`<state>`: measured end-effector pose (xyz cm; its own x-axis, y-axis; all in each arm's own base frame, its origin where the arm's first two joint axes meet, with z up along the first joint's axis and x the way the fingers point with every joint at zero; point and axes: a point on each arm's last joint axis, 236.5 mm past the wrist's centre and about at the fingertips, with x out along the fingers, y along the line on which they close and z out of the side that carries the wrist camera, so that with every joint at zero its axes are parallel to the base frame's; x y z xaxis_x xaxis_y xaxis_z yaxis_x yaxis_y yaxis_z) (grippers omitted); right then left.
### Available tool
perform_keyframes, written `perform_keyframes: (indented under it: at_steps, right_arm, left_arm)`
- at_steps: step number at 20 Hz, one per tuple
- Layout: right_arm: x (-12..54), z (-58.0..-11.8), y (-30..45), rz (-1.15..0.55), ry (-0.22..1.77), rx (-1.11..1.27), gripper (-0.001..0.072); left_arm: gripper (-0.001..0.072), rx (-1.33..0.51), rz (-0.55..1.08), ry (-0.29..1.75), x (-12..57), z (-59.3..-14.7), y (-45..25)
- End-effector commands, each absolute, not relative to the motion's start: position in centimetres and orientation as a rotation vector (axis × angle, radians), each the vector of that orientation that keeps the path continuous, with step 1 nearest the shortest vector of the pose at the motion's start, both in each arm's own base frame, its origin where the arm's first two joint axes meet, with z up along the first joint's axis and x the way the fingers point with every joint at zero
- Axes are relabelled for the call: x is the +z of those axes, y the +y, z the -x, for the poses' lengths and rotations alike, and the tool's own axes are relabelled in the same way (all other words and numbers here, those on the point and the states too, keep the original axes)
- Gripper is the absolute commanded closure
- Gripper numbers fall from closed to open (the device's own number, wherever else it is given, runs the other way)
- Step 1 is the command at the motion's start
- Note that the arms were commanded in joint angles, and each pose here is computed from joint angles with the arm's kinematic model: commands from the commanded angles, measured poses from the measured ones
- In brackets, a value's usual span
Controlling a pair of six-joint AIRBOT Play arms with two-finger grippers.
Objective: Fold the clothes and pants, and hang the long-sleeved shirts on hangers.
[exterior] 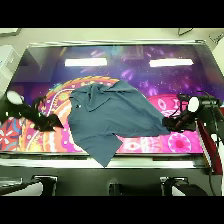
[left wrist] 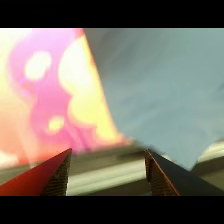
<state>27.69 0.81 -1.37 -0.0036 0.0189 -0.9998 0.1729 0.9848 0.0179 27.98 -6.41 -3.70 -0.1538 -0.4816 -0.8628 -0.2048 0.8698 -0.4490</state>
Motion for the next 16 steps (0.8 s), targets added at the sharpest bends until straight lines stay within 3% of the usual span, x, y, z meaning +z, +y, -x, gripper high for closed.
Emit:
perform_keyframes:
  at_steps: [1,4,12,13,15,16]
  right_arm:
    - [-1.2,-28.5,3.1,-0.233,1.544,-0.051,0.0672]
    - [-1.2,-28.5,3.2,-0.239,1.546,-0.047,0.0672]
    - [-1.2,-27.4,3.3,-0.237,1.593,-0.048,0.0672]
    - [-1.2,-27.3,3.3,-0.237,1.594,-0.048,0.0672]
    - [-1.2,-27.1,3.3,-0.236,1.605,-0.048,0.0672]
    - [-1.2,-27.0,3.2,-0.234,1.606,-0.047,0.0672]
  left_arm:
    - [0.0145,-0.302,0.727,1.715,-7.5,-22.5,-9.5]
    - [0.0129,-0.334,0.883,1.628,-9.1,-22.6,-12.6]
    - [0.0138,-0.229,0.875,1.463,-10.7,-26.6,-15.2]
    - [0.0198,-0.213,0.878,1.458,-10.9,-26.8,-15.3]
    - [0.062,-0.219,0.87,1.457,-10.9,-26.8,-15.6]
    - [0.068,-0.248,0.853,1.453,-10.5,-26.9,-15.7]
